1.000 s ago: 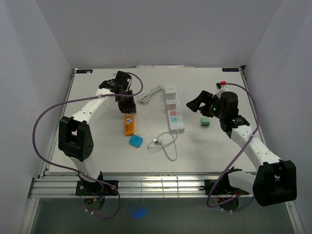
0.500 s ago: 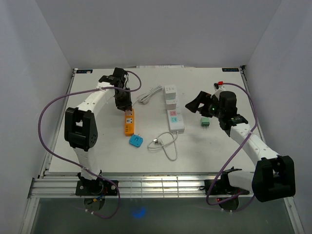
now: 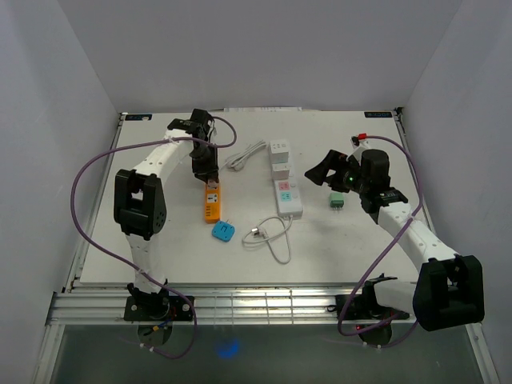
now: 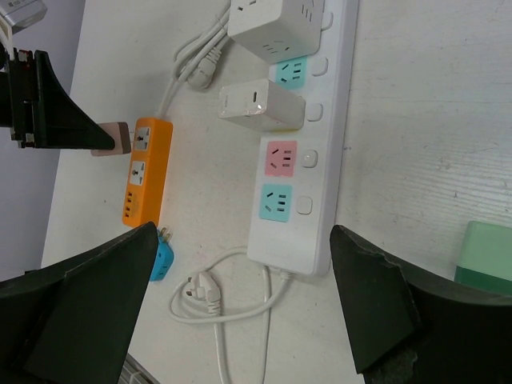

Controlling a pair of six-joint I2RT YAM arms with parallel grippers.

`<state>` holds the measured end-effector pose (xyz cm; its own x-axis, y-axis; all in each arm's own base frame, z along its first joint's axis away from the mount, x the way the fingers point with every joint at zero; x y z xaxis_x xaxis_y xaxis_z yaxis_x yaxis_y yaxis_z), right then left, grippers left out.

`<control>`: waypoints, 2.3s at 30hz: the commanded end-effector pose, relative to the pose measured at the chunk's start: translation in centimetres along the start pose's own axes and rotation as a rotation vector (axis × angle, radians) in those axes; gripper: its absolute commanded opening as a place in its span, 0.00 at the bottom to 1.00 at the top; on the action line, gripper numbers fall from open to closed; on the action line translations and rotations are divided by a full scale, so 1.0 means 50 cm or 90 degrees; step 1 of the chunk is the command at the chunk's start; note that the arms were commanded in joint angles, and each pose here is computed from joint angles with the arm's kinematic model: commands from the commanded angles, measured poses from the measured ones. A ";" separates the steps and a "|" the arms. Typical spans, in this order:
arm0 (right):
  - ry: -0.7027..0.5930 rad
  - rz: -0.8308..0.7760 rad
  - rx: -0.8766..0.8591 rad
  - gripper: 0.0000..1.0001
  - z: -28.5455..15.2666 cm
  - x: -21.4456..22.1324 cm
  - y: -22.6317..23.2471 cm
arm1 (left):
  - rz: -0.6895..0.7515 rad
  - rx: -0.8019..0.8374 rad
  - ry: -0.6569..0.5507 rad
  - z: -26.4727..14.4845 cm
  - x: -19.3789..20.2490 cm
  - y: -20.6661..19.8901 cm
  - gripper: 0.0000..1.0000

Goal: Insert the plug

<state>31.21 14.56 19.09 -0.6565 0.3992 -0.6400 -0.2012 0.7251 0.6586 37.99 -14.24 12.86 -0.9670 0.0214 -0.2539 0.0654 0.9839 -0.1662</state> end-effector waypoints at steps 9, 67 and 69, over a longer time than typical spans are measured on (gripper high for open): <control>-0.016 -0.018 -0.028 0.93 -0.001 -0.026 0.020 | -0.004 0.013 -0.001 -0.036 0.002 -0.009 0.00; 0.007 -0.001 -0.047 0.91 0.010 -0.008 0.010 | -0.046 -0.093 0.124 0.116 0.004 0.038 0.07; 0.005 -0.003 -0.046 0.91 0.010 -0.009 0.008 | -0.044 -0.085 0.126 0.115 0.004 0.034 0.10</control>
<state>31.29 14.94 18.46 -0.6885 0.3875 -0.6130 -0.2159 0.6974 0.6834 39.77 -14.25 9.90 -0.9926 -0.0292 -0.1179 -0.0164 0.9941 -0.1076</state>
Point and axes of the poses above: each gripper's point midway between its finger pads, its own z axis out along the fingers, its own y axis along the line the jaws close on, x = y × z, the point moved 3 cm from there along -z, back along the fingers, and after that the axes turned 4 degrees about z, right-handed, at the moved point
